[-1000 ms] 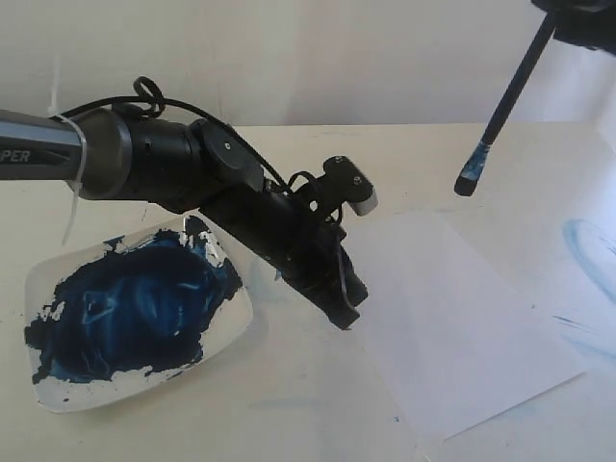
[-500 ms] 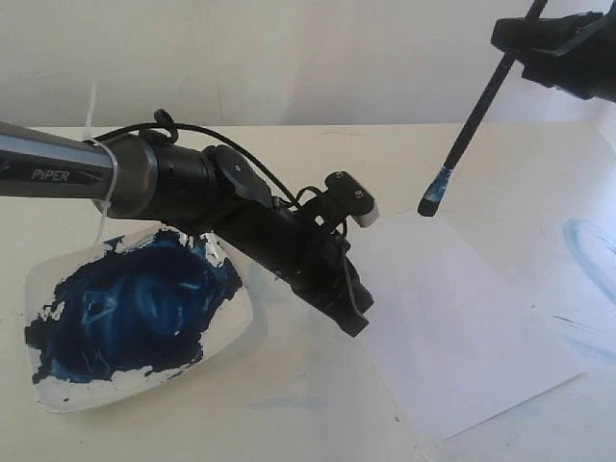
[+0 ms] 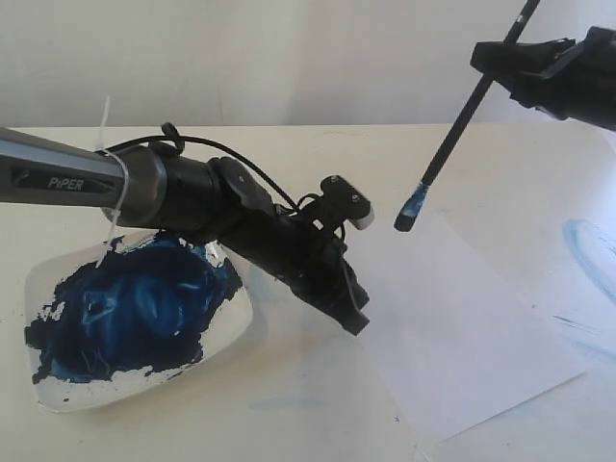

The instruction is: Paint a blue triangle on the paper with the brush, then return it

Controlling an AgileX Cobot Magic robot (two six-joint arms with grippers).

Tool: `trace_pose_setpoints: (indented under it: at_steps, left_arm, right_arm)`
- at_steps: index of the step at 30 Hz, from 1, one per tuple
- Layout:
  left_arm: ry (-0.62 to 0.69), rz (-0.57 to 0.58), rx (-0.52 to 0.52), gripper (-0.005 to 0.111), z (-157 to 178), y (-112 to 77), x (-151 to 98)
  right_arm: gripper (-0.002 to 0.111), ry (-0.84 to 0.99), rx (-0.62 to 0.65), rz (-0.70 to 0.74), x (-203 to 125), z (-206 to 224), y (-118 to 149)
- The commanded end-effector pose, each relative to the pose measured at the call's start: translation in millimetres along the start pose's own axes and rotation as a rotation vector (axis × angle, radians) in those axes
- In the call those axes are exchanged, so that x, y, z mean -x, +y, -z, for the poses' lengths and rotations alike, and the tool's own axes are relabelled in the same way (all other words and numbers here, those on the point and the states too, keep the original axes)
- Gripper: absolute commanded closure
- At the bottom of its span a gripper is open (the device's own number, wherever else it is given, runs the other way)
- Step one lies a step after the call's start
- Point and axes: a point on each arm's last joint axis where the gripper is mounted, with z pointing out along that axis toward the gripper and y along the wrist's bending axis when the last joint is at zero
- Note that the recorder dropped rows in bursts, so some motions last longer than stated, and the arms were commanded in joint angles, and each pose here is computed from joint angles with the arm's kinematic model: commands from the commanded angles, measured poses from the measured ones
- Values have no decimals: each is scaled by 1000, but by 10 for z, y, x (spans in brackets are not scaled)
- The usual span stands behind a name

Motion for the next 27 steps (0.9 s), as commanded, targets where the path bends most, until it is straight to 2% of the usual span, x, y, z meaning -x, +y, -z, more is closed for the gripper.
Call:
trace_pose_setpoints:
  at_steps: [1,11,27]
  left_arm:
    - [7,18,-23,107,-54,-17,-28]
    - [12,21,-19,107,-80,-6,-47]
    - [37,30,-19,107,-178,21,-130]
  right_arm:
    - [108,-15,15,-7,-25,0,-18]
    - [108,1,34,-11,-163,-54,-82]
    - [108,-1,50,-8,-177,-58,-79]
